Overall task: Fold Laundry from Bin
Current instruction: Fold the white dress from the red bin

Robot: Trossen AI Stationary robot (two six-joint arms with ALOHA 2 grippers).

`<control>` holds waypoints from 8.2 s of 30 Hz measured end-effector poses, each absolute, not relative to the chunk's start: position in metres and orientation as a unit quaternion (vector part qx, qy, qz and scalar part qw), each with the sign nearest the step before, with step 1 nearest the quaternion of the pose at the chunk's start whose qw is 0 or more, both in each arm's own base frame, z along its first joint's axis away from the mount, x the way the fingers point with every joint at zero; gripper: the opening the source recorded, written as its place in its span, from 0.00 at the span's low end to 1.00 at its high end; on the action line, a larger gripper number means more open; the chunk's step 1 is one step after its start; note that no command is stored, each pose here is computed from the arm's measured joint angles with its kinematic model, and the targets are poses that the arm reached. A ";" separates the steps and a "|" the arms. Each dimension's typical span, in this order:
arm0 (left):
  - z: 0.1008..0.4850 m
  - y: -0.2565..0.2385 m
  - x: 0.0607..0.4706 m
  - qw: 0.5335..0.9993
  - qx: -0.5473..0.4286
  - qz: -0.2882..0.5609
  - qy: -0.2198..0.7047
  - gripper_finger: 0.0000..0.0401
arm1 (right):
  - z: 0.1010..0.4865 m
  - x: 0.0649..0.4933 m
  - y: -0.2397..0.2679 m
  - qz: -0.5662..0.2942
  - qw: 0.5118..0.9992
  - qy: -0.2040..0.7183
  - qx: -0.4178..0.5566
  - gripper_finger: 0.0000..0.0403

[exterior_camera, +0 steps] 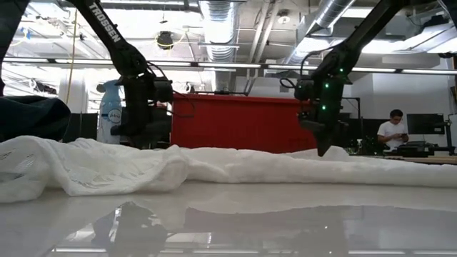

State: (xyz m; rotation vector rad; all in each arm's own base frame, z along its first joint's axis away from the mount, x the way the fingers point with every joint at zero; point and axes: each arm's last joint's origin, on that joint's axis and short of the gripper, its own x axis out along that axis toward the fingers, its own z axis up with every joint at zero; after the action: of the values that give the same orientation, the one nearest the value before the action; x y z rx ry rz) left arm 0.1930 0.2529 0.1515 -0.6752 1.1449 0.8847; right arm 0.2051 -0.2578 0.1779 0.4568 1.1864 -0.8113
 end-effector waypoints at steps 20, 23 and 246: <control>0.353 0.172 0.222 0.919 -0.112 0.136 0.353 0.00 | 0.326 0.167 -0.132 -0.096 0.887 0.392 0.224 0.05; 0.369 0.133 0.217 0.929 -0.110 0.069 0.346 0.00 | 0.333 0.152 -0.087 -0.037 0.876 0.430 0.217 0.06; 0.344 0.036 0.207 0.861 -0.038 0.190 0.471 0.34 | 0.246 0.195 -0.093 -0.266 0.751 0.581 0.165 0.44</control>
State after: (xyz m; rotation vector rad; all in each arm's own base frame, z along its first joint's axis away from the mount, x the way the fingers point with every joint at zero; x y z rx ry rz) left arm 0.2074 0.0363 0.3443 -0.0804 0.9883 0.3983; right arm 0.1950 -0.0926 0.2457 0.3610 1.2702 -0.5811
